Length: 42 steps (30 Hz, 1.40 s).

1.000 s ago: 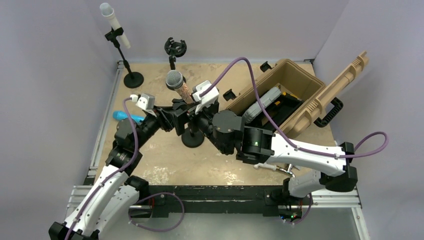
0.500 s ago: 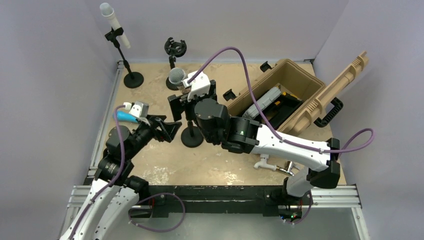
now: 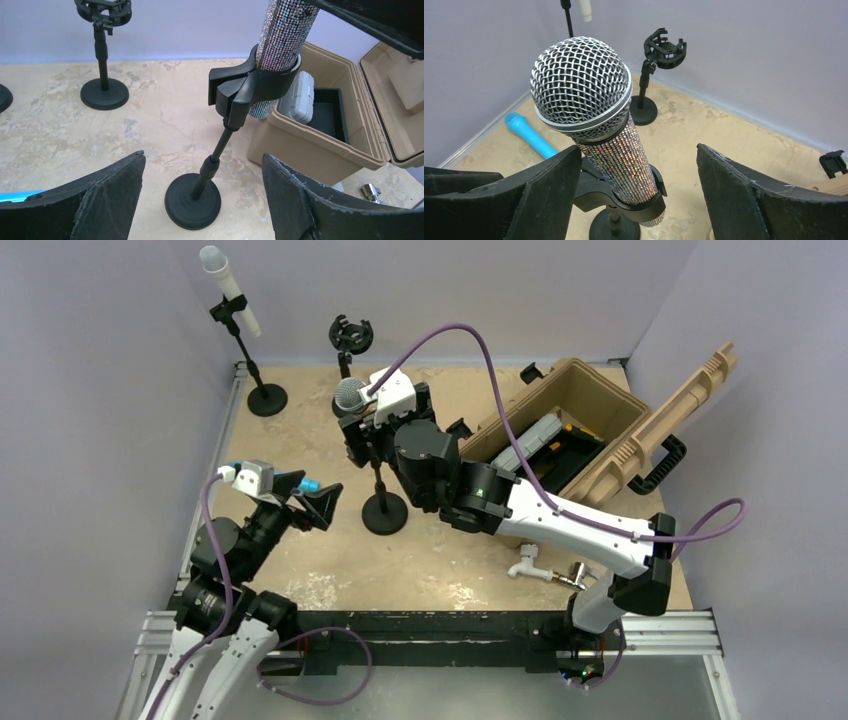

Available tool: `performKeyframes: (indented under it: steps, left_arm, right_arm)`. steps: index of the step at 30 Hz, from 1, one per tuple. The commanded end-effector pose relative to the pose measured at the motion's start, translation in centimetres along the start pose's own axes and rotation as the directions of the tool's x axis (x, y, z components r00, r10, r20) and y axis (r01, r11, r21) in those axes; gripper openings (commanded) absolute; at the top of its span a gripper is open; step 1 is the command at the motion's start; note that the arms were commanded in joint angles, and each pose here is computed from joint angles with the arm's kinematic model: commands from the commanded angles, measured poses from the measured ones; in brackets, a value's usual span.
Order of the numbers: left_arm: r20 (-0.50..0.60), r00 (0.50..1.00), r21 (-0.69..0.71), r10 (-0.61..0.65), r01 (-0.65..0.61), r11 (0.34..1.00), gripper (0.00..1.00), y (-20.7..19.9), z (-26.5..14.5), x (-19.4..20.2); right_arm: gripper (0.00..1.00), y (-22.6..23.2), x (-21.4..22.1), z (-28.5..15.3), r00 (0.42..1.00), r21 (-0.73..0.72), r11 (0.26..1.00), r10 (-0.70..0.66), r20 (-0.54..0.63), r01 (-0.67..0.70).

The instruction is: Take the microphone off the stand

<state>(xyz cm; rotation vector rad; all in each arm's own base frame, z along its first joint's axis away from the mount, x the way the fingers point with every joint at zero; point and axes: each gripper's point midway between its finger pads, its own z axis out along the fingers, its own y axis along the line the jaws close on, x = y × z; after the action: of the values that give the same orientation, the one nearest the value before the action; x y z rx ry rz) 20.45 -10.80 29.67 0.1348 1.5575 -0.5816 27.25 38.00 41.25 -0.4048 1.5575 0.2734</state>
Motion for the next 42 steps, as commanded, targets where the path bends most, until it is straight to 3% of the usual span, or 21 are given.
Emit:
performKeyframes:
  steps: [1, 12, 16, 24, 30, 36, 42]
  left_arm:
    - [0.063, 0.995, 0.009, 0.077, -0.078, 0.997, 0.84, -0.1, 0.8, -1.7]
    - [0.042, 0.989, 0.126, 0.144, -0.149, 0.981, 0.92, -1.7, 2.7, -1.0]
    - [0.059, 0.976, 0.218, 0.209, -0.217, 0.952, 1.0, -2.6, 4.0, 0.3]
    - [0.054, 0.976, 0.303, 0.211, -0.218, 0.928, 1.0, -1.5, 7.2, 0.2]
    - [0.114, 0.938, 0.391, 0.327, -0.345, 0.853, 1.0, -1.8, 8.3, 0.9]
    - [0.137, 0.928, 0.498, 0.346, -0.367, 0.786, 0.98, -3.0, 9.3, 0.7]
    - [0.188, 0.932, 0.464, 0.311, -0.363, 0.808, 0.94, -1.5, 10.2, -0.8]
  right_arm:
    - [0.8, 0.0, -1.8, 1.0, 0.998, -0.009, 1.0, -0.013, 0.054, 0.014]
    - [0.61, 1.2, -1.6, 2.0, 0.996, -0.042, 0.998, -0.044, 0.072, 0.048]
    - [0.42, 1.1, -2.0, 1.6, 0.995, -0.07, 0.997, -0.037, 0.098, 0.044]
    - [0.07, 0.8, -2.1, 1.5, 0.99, -0.079, 0.994, -0.069, 0.122, 0.079]
    - [0.03, -0.1, -2.3, 1.3, 0.988, -0.091, 0.993, -0.059, 0.142, 0.072]
    - [0.02, 0.1, -2.8, 1.3, 0.987, -0.116, 0.991, -0.048, 0.153, 0.066]
    - [0.01, 0.3, -2.7, 1.4, 0.987, -0.124, 0.99, -0.052, 0.149, 0.071]
